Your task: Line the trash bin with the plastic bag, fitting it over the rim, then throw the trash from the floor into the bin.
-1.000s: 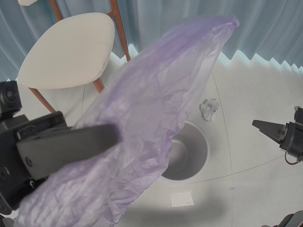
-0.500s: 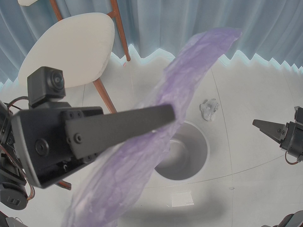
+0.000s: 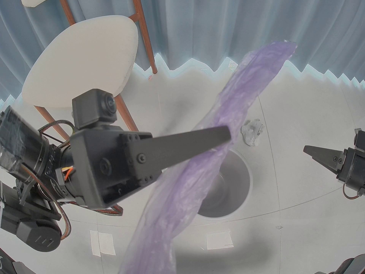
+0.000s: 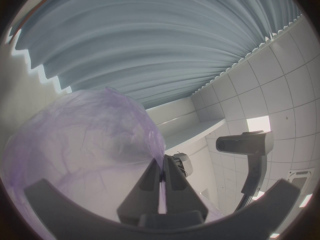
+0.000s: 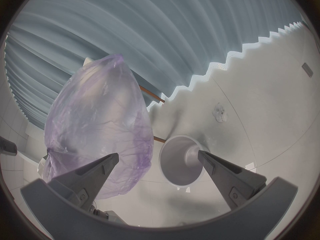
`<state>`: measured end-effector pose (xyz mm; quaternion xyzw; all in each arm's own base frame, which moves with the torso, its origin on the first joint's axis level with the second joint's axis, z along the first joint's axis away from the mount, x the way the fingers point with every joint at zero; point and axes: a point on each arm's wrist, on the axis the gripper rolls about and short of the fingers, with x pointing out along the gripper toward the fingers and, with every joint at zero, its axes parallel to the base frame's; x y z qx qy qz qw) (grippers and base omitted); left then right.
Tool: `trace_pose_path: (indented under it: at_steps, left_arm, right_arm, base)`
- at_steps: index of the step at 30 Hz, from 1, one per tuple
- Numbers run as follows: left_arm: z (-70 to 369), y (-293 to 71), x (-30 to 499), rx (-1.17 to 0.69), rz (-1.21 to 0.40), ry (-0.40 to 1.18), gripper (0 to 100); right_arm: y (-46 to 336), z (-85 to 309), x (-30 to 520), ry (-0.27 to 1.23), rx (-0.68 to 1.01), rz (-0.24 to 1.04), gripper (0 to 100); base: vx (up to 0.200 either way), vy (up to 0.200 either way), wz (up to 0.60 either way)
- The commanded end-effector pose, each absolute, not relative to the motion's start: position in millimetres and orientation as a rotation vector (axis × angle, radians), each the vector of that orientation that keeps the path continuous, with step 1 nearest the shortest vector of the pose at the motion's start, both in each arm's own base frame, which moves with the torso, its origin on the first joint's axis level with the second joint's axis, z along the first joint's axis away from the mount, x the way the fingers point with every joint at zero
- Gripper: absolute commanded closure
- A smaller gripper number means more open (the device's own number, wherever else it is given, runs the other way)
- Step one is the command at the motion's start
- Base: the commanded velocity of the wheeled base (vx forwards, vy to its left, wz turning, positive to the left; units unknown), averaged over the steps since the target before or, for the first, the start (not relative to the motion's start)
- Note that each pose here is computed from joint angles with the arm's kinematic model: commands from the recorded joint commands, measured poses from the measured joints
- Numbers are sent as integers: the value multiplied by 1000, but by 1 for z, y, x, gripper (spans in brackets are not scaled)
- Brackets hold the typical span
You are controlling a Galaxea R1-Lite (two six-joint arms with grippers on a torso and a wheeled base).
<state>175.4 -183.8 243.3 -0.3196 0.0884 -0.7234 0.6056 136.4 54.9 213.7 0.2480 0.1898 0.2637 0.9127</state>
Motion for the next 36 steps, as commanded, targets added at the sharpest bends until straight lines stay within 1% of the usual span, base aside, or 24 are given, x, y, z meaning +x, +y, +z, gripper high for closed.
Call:
trace_pose_path:
  at_steps: [1,7,10,15,21,29,33,36]
  left_arm:
    - [233,-189,187,-745,-1641,242,100]
    - [227,-187,200,-748,-1600,248,100]
    - [220,-191,206,-751,-1589,271,100]
    - [220,-199,213,-750,-1596,266,100]
    - [216,-203,234,-753,-1564,255,100]
    - [222,-222,249,-791,-1601,256,100]
    - [226,-224,252,-824,-1607,273,100]
    - [220,-221,253,-824,-1589,290,100]
  right_arm:
    - [55,214,137,392,510,544,0]
    - [55,213,137,393,510,544,0]
    - [55,213,137,396,509,543,0]
    - [55,213,137,394,509,544,0]
    - [55,214,136,391,507,545,0]
    - [55,214,136,389,507,545,0]
    - [55,214,136,389,507,545,0]
    - [55,214,136,387,508,544,0]
  base:
    - [0,0,0]
    - [0,0,0]
    - [0,0,0]
    - [0,0,0]
    - [0,0,0]
    - [0,0,0]
    - [0,0,0]
    - [0,0,0]
